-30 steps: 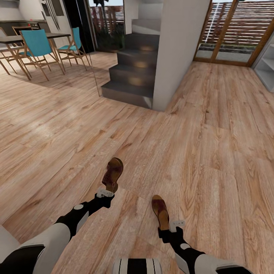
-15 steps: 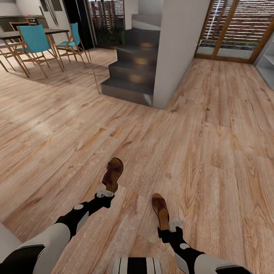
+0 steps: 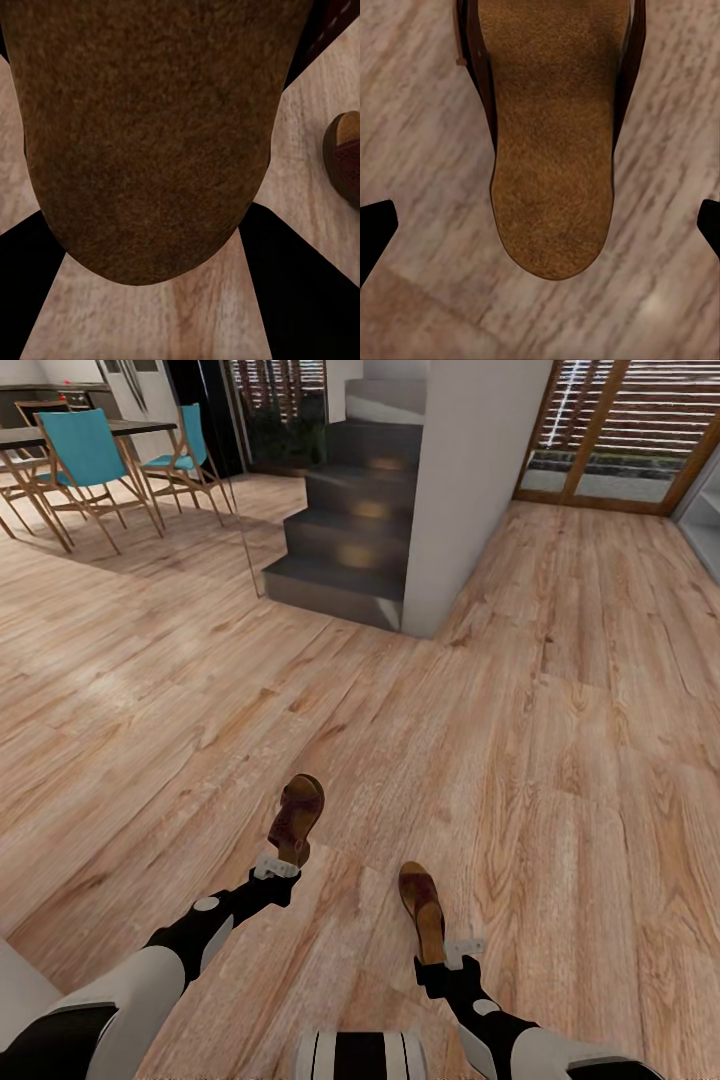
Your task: Pick up the two gym shoes and the two sandals from the corridor floor and place them onto the hallstand (shoe rack) in the corridor, making sure they are on the rack and not on the floor. Arrange them so the two gym shoes are next to each other and the two sandals are next to each other.
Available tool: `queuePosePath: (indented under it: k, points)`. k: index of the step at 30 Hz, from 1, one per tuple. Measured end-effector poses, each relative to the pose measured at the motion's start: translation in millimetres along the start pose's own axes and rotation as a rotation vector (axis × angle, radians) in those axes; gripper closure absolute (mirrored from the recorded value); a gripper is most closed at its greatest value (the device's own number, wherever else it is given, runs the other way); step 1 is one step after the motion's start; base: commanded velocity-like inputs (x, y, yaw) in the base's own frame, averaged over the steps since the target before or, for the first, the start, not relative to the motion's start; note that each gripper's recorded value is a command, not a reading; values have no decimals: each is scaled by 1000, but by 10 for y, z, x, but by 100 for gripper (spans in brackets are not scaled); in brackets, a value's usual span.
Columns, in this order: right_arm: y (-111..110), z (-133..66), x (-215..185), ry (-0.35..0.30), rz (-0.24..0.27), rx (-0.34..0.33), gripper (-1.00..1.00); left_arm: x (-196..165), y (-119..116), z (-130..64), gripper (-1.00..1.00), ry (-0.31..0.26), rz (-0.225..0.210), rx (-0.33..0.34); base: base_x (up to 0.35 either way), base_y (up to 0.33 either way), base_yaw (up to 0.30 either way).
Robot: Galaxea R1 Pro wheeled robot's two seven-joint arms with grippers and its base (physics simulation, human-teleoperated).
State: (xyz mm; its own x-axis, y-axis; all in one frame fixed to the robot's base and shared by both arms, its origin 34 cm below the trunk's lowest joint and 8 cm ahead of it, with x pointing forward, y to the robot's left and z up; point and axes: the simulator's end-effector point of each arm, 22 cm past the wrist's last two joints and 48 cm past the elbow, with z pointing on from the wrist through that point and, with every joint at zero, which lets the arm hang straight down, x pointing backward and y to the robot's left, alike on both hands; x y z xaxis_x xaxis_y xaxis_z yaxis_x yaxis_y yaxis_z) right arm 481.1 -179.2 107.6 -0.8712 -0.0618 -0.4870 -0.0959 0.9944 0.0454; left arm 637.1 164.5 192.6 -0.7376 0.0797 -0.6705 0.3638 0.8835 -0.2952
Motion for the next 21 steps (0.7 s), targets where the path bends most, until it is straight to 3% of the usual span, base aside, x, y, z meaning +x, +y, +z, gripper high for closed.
queuePosePath:
  k: [17, 21]
  points:
    - [7, 40, 150, 28, 2, -2, -100, 167, 13, 53, 100, 25, -13, 2, 2, 0, 0]
    - [3, 46, 171, 31, 3, -1, -100, 190, 9, 62, 100, 28, -15, 3, 145, 0, 0]
